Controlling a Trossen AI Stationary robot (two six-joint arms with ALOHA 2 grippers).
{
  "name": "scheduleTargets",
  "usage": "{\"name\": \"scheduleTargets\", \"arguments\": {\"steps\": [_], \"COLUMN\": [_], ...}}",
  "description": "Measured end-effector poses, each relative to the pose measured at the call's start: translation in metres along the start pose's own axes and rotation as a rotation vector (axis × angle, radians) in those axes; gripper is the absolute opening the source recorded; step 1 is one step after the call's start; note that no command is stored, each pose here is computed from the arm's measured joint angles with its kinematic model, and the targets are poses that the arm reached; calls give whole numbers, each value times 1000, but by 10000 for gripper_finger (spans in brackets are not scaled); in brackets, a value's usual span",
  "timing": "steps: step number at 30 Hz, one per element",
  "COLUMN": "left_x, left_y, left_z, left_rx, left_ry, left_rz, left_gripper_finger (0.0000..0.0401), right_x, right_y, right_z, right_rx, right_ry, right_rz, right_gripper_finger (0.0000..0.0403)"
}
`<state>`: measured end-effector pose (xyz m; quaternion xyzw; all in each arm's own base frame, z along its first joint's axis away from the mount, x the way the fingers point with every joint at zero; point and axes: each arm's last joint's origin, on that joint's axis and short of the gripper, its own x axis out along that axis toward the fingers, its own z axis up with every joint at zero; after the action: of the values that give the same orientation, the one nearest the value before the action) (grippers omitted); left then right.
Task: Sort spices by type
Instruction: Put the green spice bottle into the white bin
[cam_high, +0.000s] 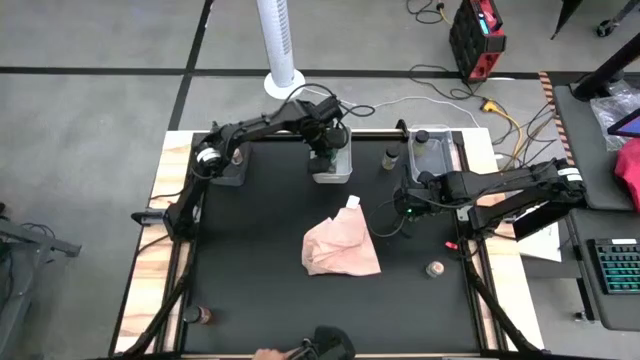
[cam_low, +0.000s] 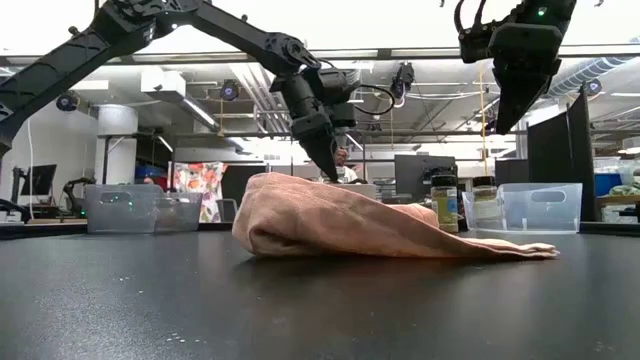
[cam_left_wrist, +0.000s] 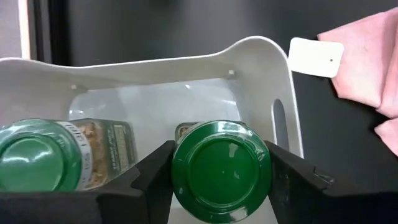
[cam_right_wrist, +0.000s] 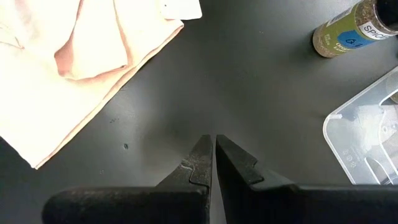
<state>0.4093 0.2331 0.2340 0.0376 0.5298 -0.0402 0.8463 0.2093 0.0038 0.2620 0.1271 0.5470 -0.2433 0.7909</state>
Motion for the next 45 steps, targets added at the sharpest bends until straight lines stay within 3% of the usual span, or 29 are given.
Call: {"name": "scheduleTargets", "arguments": {"steps": [16, 24, 45], "left_x": [18, 23, 1], "left_y": [8, 12, 12], "left_z": [-4, -6, 4], "left_rx": [-22, -48, -40], "left_ry": [1, 33, 12], "left_rz": [-13, 7, 45], "left_gripper_finger": [188, 235, 253], "right_x": [0, 0, 0], "right_y": [0, 1, 1], "right_z": [1, 1, 1], "right_rx": [2, 5, 6], "right_ry": [-8, -15, -16], "right_rz": [5, 9, 10], "right_gripper_finger": [12, 12, 12]}}
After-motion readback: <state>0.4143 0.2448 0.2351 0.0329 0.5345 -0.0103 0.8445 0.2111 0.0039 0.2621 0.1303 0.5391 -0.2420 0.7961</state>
